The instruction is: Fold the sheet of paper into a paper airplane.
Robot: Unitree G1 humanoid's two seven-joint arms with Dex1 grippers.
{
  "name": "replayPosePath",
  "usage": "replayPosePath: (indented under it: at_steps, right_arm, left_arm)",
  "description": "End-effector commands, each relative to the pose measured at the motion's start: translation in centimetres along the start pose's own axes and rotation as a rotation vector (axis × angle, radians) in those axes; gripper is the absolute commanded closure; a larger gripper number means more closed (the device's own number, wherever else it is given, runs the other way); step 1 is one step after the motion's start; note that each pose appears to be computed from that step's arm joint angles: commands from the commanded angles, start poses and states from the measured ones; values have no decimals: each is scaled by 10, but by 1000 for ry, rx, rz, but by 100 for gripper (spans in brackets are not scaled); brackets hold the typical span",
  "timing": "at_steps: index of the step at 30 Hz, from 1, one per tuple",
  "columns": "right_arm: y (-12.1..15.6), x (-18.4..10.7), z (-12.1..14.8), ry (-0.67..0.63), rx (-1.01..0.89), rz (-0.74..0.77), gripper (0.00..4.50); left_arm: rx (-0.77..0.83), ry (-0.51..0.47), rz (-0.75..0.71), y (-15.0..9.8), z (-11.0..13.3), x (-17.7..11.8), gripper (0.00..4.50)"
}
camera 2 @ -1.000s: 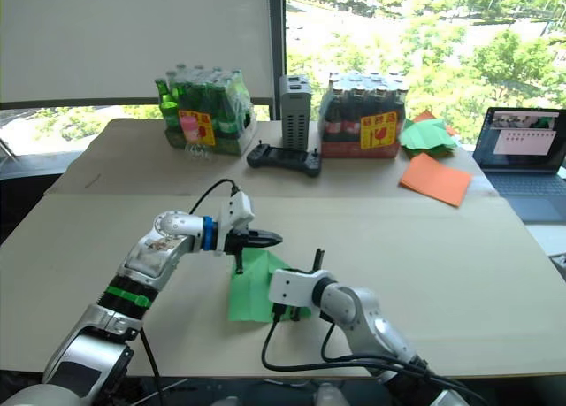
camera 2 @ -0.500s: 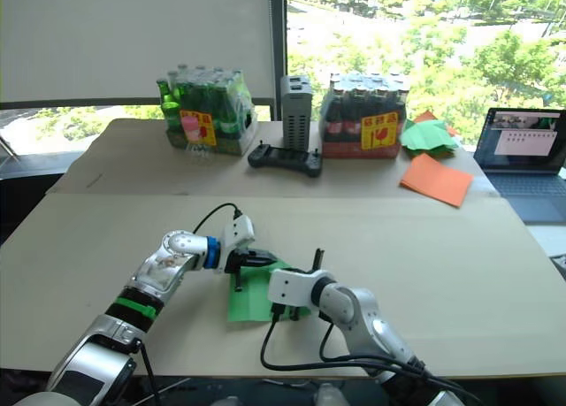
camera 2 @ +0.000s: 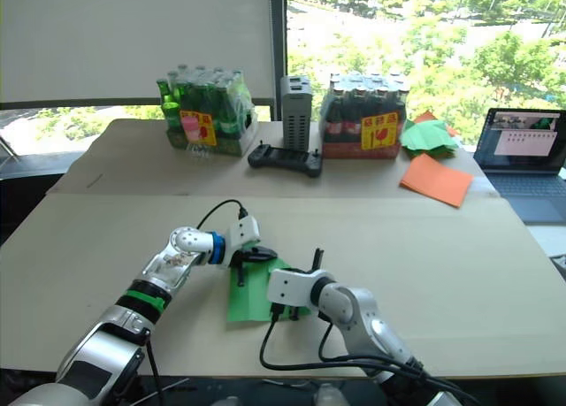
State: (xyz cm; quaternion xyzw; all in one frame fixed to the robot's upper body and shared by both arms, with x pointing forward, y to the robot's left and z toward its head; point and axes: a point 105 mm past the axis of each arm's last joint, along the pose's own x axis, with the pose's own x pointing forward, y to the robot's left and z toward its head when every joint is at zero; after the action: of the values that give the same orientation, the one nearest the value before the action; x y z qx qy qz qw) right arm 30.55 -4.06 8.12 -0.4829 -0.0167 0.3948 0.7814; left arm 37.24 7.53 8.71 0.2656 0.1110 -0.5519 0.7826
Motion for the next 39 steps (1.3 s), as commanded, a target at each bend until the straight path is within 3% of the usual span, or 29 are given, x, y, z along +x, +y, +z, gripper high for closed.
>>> replayPosePath:
  at_steps: [1,5,13,18,21,22,28,39]
  right_arm:
    - [5,-1,1,0,5,23,448]
    - [5,-2,2,-2,7,21,448]
    - [-4,-9,13,-58,168,28,189]
    - [-23,-23,37,-195,446,56,189]
    - [-35,-19,31,-180,544,28,189]
    - [-38,-16,26,-161,565,17,243]
    - [-45,0,14,-104,615,9,444]
    - [-38,21,7,-50,612,32,448]
  left_arm:
    - [4,59,29,5,-11,0,450]
    - [19,64,17,2,-12,2,450]
    - [29,92,-10,-7,-22,2,450]
    - [31,89,-15,-10,-23,4,450]
    - [32,85,-16,-10,-21,6,450]
    - [32,83,-16,-11,-21,6,450]
    - [36,73,-17,-11,-18,8,450]
    - [47,41,-26,-13,-11,11,450]
